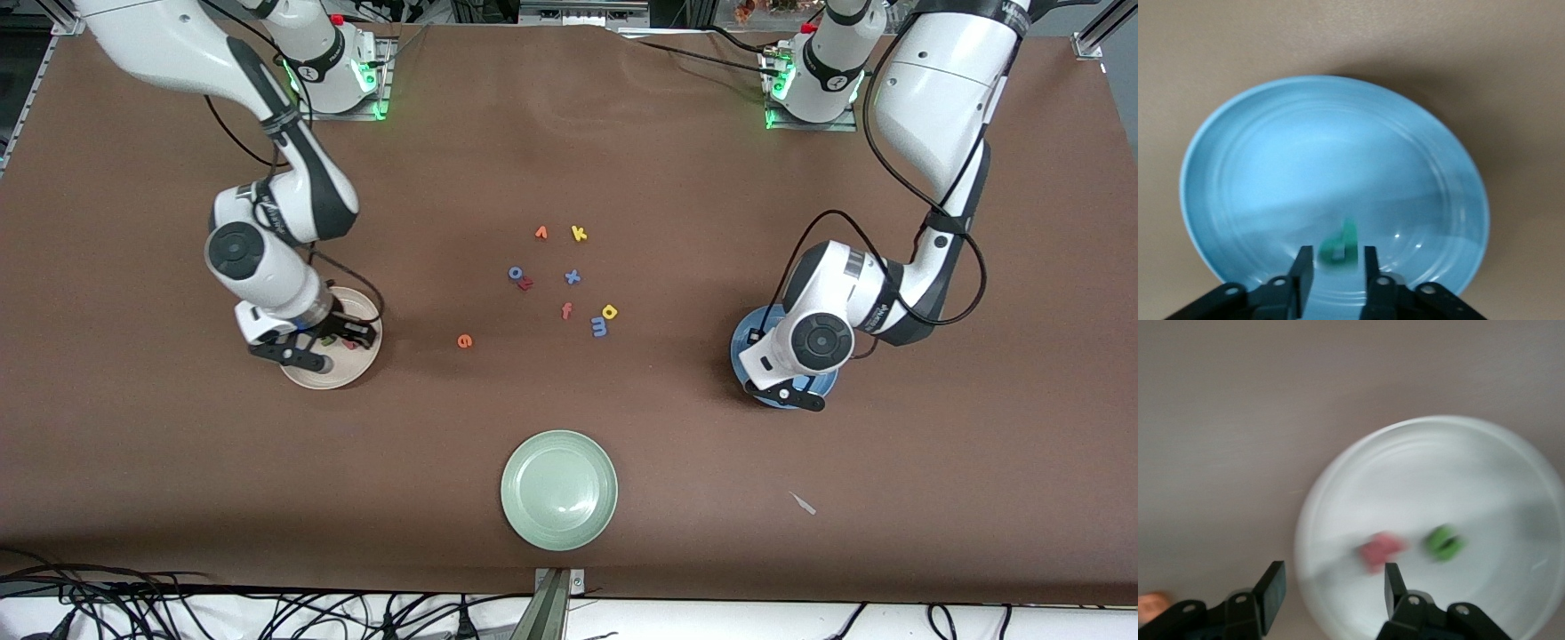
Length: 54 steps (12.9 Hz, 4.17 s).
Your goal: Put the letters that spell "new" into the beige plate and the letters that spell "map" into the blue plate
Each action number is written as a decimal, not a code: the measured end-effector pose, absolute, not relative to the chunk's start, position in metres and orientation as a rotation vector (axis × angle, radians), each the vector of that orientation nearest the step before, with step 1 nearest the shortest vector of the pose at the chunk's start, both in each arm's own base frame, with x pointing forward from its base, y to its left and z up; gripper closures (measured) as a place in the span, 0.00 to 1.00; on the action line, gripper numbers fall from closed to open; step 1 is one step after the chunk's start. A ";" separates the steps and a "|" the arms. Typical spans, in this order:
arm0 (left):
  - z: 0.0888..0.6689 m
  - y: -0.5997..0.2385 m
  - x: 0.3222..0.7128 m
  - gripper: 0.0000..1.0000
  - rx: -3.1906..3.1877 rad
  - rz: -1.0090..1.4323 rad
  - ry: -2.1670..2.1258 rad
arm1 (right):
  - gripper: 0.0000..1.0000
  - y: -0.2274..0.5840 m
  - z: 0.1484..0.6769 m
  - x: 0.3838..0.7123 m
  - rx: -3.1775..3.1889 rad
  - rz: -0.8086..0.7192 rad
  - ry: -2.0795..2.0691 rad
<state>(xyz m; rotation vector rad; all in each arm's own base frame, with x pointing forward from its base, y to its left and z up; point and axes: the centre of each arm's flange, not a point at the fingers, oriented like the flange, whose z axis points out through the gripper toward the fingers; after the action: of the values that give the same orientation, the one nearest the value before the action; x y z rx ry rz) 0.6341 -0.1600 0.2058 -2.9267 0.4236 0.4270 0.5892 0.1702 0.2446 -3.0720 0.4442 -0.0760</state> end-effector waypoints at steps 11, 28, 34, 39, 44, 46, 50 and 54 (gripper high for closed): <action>0.246 -0.298 0.606 0.00 -3.072 0.354 0.372 | 0.30 0.317 0.195 0.571 -2.980 -0.023 0.695; 0.265 -0.326 0.602 0.00 -3.093 0.292 0.394 | 0.70 0.282 0.207 0.597 -3.048 -0.076 0.587; 0.267 -0.335 0.597 0.00 -3.095 0.288 0.400 | 0.70 0.133 0.276 0.603 -3.232 0.045 0.253; 0.270 -0.335 0.597 0.00 -3.094 0.282 0.393 | 0.65 0.116 0.234 0.545 -3.214 0.069 0.226; 0.270 -0.328 0.603 0.00 -3.099 0.266 0.375 | 0.14 0.116 0.257 0.550 -3.211 -0.002 0.230; 0.273 -0.330 0.604 0.00 -3.108 0.245 0.381 | 0.00 0.114 0.288 0.560 -3.232 -0.009 0.248; 0.268 -0.346 0.599 0.00 -3.124 0.200 0.418 | 0.00 0.115 0.390 0.583 -3.214 0.036 0.263; 0.264 -0.348 0.601 0.00 -3.135 0.171 0.423 | 0.00 0.091 0.466 0.589 -3.151 0.096 0.125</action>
<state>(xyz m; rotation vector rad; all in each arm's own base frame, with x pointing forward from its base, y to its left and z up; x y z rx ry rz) 0.6007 -0.3481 0.2641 -3.1348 0.4233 0.1714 0.5885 0.0910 0.4661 -3.1514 0.1252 0.0963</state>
